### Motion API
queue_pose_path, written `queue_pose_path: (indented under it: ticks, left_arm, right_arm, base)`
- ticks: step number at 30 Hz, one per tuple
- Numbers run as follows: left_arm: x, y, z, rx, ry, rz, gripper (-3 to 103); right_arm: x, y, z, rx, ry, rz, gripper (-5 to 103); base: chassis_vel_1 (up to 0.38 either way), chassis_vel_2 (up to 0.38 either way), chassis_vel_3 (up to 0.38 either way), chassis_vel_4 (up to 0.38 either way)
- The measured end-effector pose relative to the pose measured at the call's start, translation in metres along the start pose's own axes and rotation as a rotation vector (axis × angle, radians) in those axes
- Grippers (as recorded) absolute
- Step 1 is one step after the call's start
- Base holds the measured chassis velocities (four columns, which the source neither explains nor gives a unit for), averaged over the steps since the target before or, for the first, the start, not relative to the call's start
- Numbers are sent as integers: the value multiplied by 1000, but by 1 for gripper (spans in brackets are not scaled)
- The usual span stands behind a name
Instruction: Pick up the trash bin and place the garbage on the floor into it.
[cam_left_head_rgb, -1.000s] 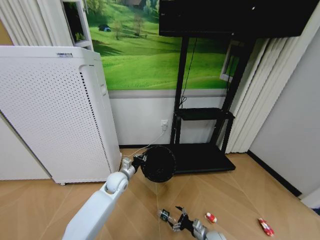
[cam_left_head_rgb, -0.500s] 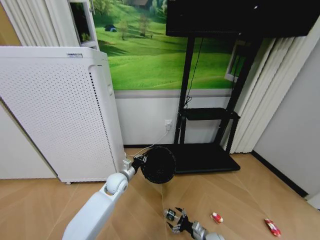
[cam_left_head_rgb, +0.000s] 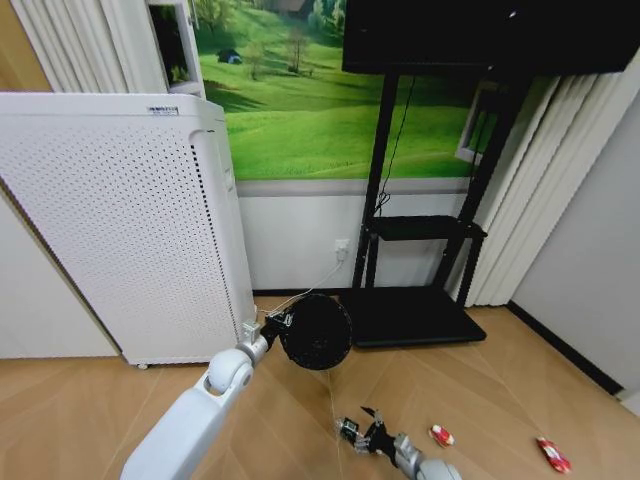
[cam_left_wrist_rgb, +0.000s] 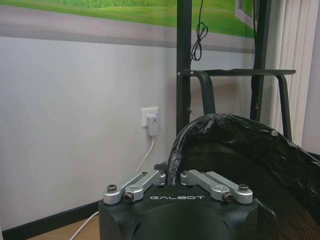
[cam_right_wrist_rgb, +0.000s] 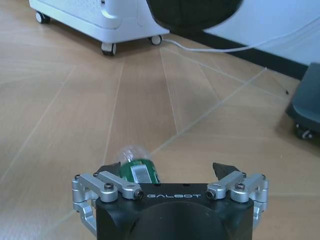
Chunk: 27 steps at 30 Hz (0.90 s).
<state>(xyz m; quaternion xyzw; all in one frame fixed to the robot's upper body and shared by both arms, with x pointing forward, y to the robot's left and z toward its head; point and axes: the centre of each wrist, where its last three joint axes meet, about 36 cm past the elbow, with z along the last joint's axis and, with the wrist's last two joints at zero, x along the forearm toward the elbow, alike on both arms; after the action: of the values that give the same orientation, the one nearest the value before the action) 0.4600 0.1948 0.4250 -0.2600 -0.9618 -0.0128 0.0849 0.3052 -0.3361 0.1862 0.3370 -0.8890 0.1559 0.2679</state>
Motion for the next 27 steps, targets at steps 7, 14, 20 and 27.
queue_pose_path:
  ticks: [7, 14, 20, 27]
  left_arm:
    - [1, 0, -1, -2, -3, 3, 7]
    - [0, 0, -3, -5, -7, 5, 7]
    - [3, -2, -4, -6, -9, 11, 7]
    - [4, -1, -5, -6, -12, 11, 7]
  right_arm:
    - [1, 0, 9, -81, 31, -28, 100]
    - [-10, 17, 14, -141, 45, -63, 100]
    - [-29, 16, 21, -142, 78, -49, 100]
    - [-33, 11, 27, -114, 105, -51, 103]
  base:
    - [0, 0, 0, 0]
    - [0, 0, 0, 0]
    - [0, 0, 0, 0]
    - [0, 0, 0, 0]
